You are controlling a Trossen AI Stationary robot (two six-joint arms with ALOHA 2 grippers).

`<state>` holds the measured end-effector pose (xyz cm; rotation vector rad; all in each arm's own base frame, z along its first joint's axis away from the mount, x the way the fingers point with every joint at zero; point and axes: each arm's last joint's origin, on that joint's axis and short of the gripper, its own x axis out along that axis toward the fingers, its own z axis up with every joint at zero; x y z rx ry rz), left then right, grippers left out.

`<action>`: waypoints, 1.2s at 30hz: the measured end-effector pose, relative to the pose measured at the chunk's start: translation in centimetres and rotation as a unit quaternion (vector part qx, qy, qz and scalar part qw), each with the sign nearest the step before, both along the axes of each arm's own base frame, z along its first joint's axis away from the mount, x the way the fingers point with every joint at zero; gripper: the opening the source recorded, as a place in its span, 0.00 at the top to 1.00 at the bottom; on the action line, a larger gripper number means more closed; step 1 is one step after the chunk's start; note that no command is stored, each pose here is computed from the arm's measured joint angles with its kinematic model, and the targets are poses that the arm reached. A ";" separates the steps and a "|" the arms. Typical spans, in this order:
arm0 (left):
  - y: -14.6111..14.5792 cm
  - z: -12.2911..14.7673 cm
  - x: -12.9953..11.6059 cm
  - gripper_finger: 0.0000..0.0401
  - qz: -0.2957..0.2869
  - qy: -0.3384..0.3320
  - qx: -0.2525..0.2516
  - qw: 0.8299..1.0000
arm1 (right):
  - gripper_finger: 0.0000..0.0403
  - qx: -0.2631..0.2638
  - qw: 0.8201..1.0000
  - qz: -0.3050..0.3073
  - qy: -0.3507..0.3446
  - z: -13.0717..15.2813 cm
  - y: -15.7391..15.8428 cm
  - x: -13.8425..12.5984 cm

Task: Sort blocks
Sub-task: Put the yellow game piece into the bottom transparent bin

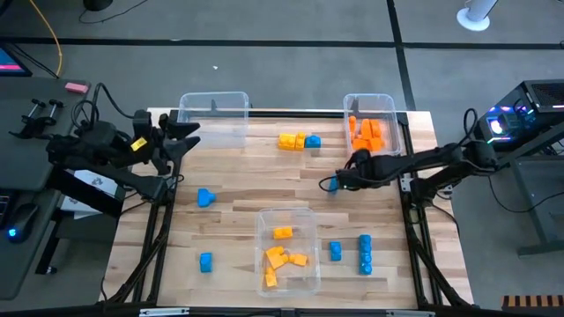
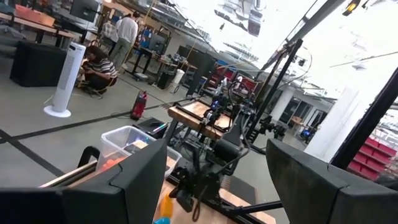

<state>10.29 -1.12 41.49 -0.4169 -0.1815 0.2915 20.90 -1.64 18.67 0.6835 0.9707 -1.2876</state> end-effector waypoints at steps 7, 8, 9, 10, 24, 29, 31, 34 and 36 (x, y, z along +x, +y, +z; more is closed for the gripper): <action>0.0 0.0 0.0 0.35 -0.001 -0.002 0.000 1.000 | 1.00 -0.002 1.000 -0.013 0.018 -0.2 -1.1 -0.4; 0.0 0.0 0.1 0.35 -0.001 -0.002 -0.001 1.000 | 1.00 0.000 1.000 -0.016 0.022 -0.3 -1.2 -0.5; 0.0 0.0 0.1 0.35 -0.001 -0.002 0.000 1.000 | 1.00 0.005 1.000 -0.018 0.022 -0.6 -1.3 -0.6; 0.0 0.0 0.1 0.35 -0.001 -0.001 0.000 1.000 | 1.00 0.006 1.000 -0.020 0.022 -0.8 -1.3 -0.7; -0.2 0.0 0.4 0.35 -0.010 0.001 0.001 1.000 | 1.00 0.025 1.000 -0.008 0.004 -1.2 0.9 -0.8; -0.2 0.0 0.5 0.35 -0.010 0.002 0.002 1.000 | 1.00 0.076 0.997 0.002 -0.016 -1.5 3.1 -0.7; -0.2 0.0 0.5 0.35 -0.010 0.002 0.002 1.000 | 1.00 0.074 0.997 0.011 -0.022 -1.0 3.9 -0.5; -0.2 -0.1 0.6 0.35 -0.010 0.004 0.002 1.000 | 1.00 0.058 0.997 0.032 -0.026 0.7 4.7 -0.1; -0.2 -0.1 0.6 0.35 -0.010 0.005 0.003 1.000 | 1.00 0.047 0.995 0.083 -0.032 2.6 5.1 0.3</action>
